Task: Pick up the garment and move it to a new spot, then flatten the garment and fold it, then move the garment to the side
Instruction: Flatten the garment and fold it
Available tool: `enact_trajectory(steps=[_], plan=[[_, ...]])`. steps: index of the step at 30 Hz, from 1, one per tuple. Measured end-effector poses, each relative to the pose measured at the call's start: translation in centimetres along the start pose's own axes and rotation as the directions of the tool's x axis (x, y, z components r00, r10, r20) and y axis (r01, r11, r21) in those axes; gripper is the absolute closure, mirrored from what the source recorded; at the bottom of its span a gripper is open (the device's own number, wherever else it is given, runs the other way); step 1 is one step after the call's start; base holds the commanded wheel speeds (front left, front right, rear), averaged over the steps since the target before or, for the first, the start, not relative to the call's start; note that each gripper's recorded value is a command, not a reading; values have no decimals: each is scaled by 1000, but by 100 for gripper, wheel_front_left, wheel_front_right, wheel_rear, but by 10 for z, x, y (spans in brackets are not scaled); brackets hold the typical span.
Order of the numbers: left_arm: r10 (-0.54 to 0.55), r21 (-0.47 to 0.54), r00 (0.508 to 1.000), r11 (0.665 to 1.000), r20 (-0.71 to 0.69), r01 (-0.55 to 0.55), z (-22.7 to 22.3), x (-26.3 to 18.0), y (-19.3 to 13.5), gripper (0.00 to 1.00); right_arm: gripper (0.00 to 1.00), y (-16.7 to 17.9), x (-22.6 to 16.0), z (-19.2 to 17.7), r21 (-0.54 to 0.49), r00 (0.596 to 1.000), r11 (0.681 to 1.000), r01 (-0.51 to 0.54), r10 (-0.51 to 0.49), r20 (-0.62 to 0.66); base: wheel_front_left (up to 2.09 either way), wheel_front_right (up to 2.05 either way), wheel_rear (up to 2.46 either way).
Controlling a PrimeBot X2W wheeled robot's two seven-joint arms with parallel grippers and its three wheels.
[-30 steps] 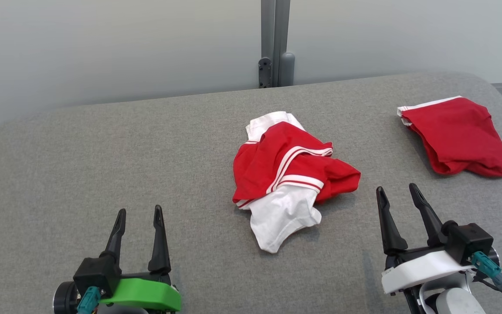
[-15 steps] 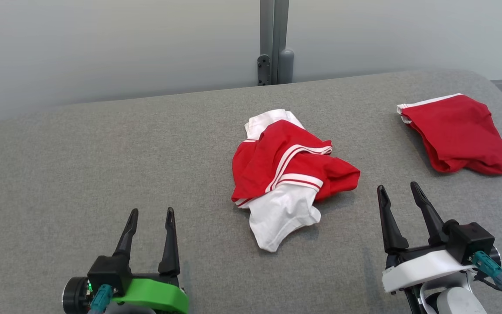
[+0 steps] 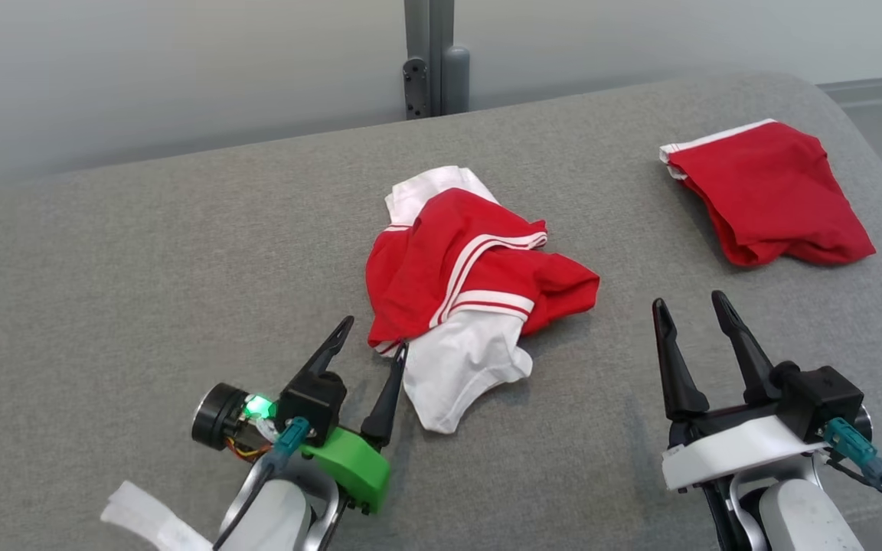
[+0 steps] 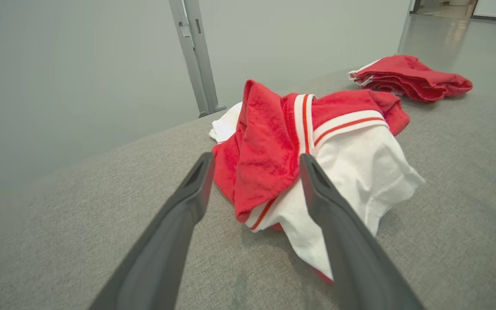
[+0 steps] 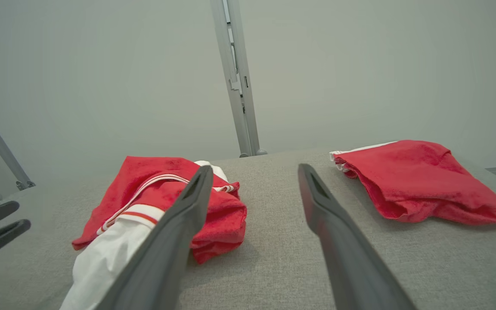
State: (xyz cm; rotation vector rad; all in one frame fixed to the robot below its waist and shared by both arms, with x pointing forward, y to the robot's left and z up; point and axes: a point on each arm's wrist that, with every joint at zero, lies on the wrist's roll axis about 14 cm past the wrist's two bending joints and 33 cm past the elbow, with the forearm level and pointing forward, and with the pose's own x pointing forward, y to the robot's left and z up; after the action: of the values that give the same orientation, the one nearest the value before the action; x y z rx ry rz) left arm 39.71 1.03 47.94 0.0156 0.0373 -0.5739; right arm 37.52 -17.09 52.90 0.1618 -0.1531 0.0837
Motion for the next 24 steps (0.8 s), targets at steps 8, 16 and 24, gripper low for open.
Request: enact_trajectory(steps=[8, 16, 24], plan=[[-57, 26, 989, 998, -139, 62, -43, 28, -2, 0, 0, -27, -3, -2, -23, 997, 997, 77, -77, -12, 0, 0, 0], [-80, 80, 972, 992, -220, 99, -74, 39, -2, 0, 0, -44, -8, -8, -37, 991, 991, 130, -131, -32, 0, 0, 0], [-78, 88, 995, 993, -57, 83, -25, 60, -3, 0, 0, -45, -5, -7, -32, 991, 991, 133, -134, -27, 0, 0, 0]])
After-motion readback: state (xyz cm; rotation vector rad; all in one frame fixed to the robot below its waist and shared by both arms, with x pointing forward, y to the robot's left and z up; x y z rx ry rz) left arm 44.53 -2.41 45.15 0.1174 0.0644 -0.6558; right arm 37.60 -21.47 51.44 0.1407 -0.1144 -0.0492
